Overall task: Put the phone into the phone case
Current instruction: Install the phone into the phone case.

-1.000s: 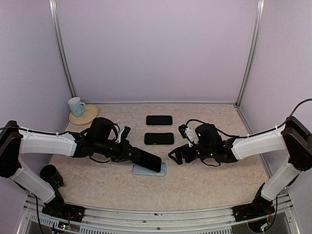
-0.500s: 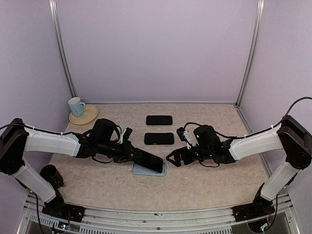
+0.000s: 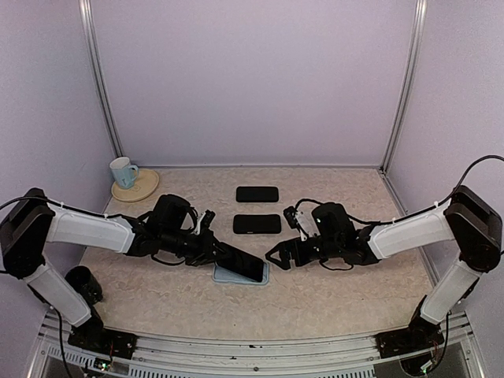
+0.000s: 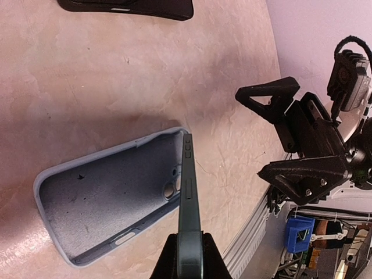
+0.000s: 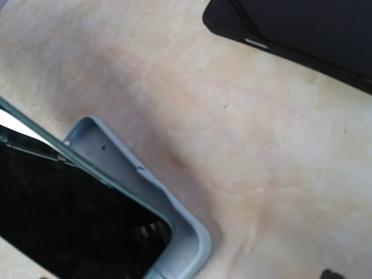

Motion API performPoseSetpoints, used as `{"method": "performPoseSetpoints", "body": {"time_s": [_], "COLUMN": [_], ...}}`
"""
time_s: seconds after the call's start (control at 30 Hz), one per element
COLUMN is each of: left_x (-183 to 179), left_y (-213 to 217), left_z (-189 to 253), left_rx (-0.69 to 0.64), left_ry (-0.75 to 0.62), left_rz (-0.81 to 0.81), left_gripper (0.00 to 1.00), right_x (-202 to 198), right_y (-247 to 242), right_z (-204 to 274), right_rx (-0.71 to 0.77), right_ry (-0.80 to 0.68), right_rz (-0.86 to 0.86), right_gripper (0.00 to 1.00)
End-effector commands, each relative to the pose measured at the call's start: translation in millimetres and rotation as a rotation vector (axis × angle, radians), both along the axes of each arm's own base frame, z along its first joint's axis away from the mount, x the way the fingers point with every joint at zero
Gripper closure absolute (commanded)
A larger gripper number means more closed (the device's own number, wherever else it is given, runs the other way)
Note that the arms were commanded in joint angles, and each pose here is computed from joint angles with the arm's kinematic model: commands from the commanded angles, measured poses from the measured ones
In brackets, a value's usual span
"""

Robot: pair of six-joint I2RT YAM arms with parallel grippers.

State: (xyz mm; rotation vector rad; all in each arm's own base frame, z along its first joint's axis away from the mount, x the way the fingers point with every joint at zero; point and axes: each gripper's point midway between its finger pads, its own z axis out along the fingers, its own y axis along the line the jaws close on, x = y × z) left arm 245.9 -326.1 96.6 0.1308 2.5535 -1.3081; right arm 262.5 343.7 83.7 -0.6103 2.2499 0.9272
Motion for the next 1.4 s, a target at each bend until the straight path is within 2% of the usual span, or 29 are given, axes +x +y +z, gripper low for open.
{"method": "performPoseSetpoints", "body": {"time_s": [0.0, 0.97, 1.37], "left_x": [11, 5, 10], "left_y": [-8, -8, -6], "left_z": [11, -9, 8], "left_rx": [-0.046, -0.069, -0.067], "left_ry": [-0.028, 0.085, 0.053], "left_rz": [0.001, 0.06, 0.057], "left_gripper": [1.0, 1.0, 1.0], "right_x": [-6, -39, -46], "right_y": [7, 30, 38], "right_z": [-5, -15, -20], "right_rx": [0.011, -0.013, -0.034], "right_ry": [0.022, 0.077, 0.083], "right_rz": [0.023, 0.131, 0.154], "right_gripper": [0.0, 0.0, 0.0]}}
